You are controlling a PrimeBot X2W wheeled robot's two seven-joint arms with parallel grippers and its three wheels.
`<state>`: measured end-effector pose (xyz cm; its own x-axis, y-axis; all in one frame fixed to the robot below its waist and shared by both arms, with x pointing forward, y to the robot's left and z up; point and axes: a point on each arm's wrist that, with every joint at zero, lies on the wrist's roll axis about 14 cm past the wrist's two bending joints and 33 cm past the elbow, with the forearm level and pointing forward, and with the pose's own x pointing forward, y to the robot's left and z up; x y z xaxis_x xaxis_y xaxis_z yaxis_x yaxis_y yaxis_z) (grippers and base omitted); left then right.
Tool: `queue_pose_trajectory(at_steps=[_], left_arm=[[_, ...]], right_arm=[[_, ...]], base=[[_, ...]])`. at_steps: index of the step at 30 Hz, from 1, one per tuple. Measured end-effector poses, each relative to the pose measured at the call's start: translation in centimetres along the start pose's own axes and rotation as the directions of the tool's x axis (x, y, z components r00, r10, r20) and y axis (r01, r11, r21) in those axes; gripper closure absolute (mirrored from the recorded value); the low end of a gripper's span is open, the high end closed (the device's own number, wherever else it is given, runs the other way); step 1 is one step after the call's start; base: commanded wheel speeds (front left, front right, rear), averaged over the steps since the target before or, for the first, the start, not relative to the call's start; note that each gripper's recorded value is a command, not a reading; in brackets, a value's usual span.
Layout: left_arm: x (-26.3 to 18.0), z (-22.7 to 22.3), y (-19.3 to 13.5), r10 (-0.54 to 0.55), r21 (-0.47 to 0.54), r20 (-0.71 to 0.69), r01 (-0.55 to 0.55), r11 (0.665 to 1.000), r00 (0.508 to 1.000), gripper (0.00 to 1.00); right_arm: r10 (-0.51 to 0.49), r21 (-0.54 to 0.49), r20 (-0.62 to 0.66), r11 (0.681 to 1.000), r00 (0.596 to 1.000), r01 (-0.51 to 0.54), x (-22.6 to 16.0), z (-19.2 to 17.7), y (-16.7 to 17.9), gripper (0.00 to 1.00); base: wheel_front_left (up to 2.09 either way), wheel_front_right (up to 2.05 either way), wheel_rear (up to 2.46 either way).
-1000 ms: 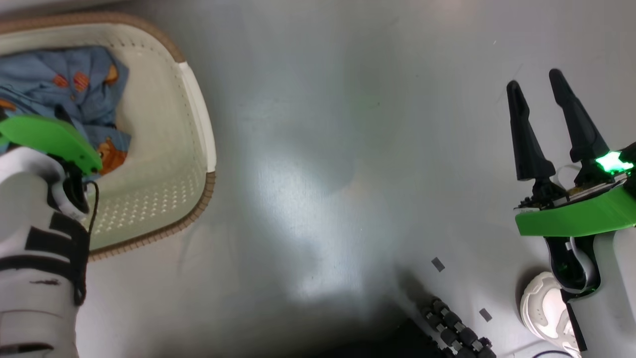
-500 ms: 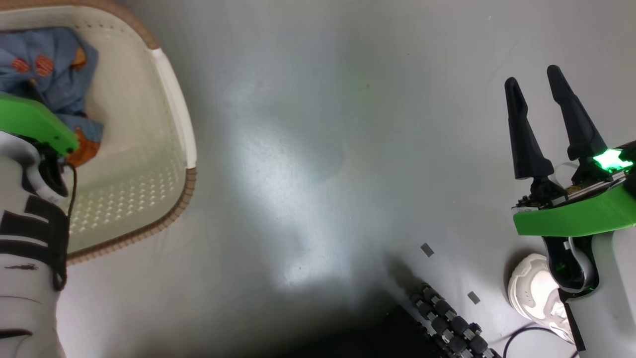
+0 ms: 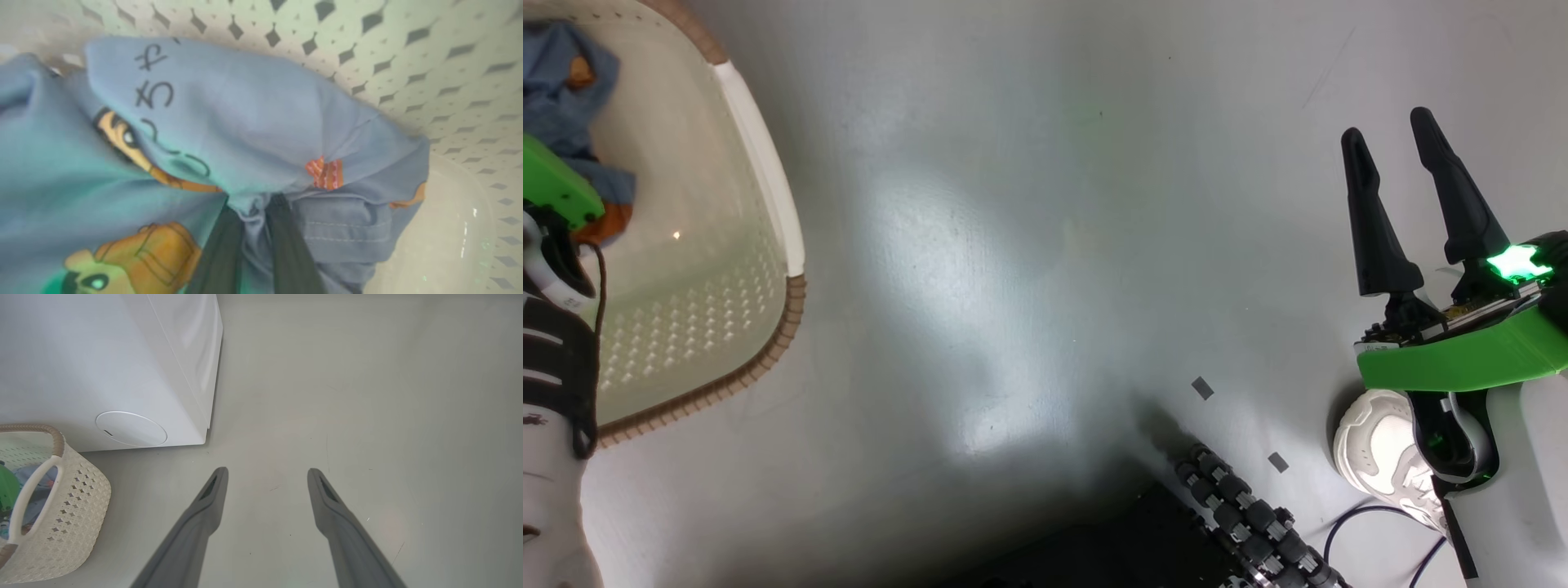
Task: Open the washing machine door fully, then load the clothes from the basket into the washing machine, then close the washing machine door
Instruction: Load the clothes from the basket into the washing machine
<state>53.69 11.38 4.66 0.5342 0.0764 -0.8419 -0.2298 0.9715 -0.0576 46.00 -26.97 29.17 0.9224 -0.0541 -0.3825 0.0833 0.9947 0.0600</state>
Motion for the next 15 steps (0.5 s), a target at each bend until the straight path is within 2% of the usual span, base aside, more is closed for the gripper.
queue_pose_trajectory(at_steps=[6, 15], left_arm=[[-0.2, 0.3, 0.0, 0.002, 0.012, 0.019, -0.002, 1.000, 1.000, 1.00], [-2.8, 1.2, 0.8, 0.016, -0.007, 0.055, -0.016, 1.000, 0.998, 1.00]], right_arm=[[0.003, 0.007, 0.003, 1.000, 1.000, -0.003, 0.1, 0.0, 0.2, 0.00], [0.025, 0.028, 0.065, 0.999, 0.998, -0.027, 0.2, 2.2, 1.1, 0.00]], base=[[0.00, 0.00, 0.00], [0.00, 0.00, 0.00]])
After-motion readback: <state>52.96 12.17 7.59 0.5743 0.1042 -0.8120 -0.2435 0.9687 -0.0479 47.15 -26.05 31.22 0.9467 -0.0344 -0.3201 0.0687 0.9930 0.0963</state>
